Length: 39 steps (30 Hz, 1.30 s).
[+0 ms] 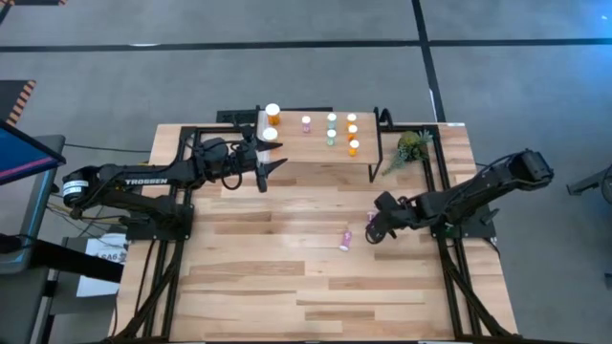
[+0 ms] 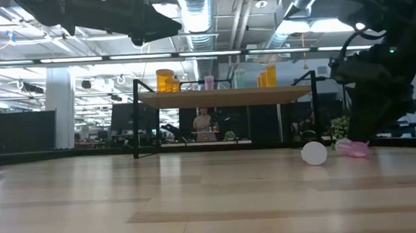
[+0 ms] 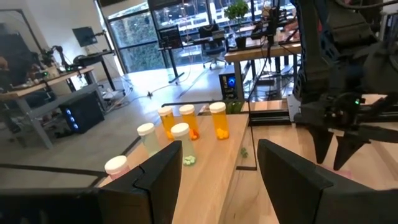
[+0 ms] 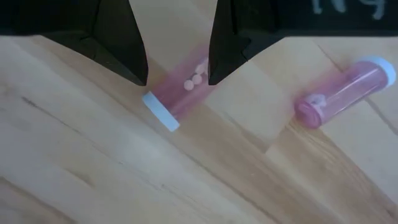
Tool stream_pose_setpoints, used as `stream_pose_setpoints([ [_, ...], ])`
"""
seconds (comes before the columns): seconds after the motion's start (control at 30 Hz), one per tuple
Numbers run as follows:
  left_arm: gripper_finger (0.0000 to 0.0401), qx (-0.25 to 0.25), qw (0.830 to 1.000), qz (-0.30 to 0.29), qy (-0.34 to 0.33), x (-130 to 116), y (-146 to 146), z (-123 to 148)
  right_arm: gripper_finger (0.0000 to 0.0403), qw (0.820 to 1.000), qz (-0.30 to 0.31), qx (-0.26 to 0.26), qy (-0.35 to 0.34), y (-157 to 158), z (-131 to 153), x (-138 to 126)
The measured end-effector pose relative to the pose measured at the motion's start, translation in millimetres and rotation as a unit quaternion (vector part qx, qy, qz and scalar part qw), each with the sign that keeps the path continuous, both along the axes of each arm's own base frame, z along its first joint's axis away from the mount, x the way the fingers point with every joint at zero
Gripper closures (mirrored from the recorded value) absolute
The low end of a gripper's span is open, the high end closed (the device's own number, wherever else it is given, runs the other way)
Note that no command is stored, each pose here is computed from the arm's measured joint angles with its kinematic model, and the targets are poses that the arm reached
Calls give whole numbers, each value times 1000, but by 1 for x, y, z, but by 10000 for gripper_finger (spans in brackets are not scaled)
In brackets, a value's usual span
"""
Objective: Pick and place medicine bottles onto shelf by color
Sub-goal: Put the top pink pill bottle on the shelf aligned with the pink pill bottle
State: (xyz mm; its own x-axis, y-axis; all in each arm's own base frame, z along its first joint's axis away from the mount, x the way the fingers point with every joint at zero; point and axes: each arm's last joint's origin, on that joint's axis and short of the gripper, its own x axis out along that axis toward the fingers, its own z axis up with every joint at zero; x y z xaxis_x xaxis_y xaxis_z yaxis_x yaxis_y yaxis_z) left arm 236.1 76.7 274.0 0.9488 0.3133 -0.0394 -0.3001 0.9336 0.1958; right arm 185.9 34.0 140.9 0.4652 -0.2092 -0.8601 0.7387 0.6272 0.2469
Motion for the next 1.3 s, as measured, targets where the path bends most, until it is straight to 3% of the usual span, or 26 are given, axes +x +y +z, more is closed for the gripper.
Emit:
stream_pose_setpoints([
  [0.43, 203, -5, 1000, 1, -1, 0, 0, 0, 212, 999, -14, 22, -29, 7, -7, 11],
  [0.7, 203, -6, 1000, 1, 1, 0, 0, -1, 212, 1000, -2, 23, 10, 11, -26, 18],
  [0.9, 203, -14, 1000, 1, -1, 0, 0, -1, 213, 998, 27, 7, 53, 14, -23, 13],
  [1.07, 203, -17, 1000, 2, -2, 0, 0, -1, 242, 996, 61, -5, 66, 14, -18, 9],
  [1.3, 203, -18, 1000, 1, -2, 0, 0, -1, 298, 996, 63, -6, 67, 14, -17, 9],
])
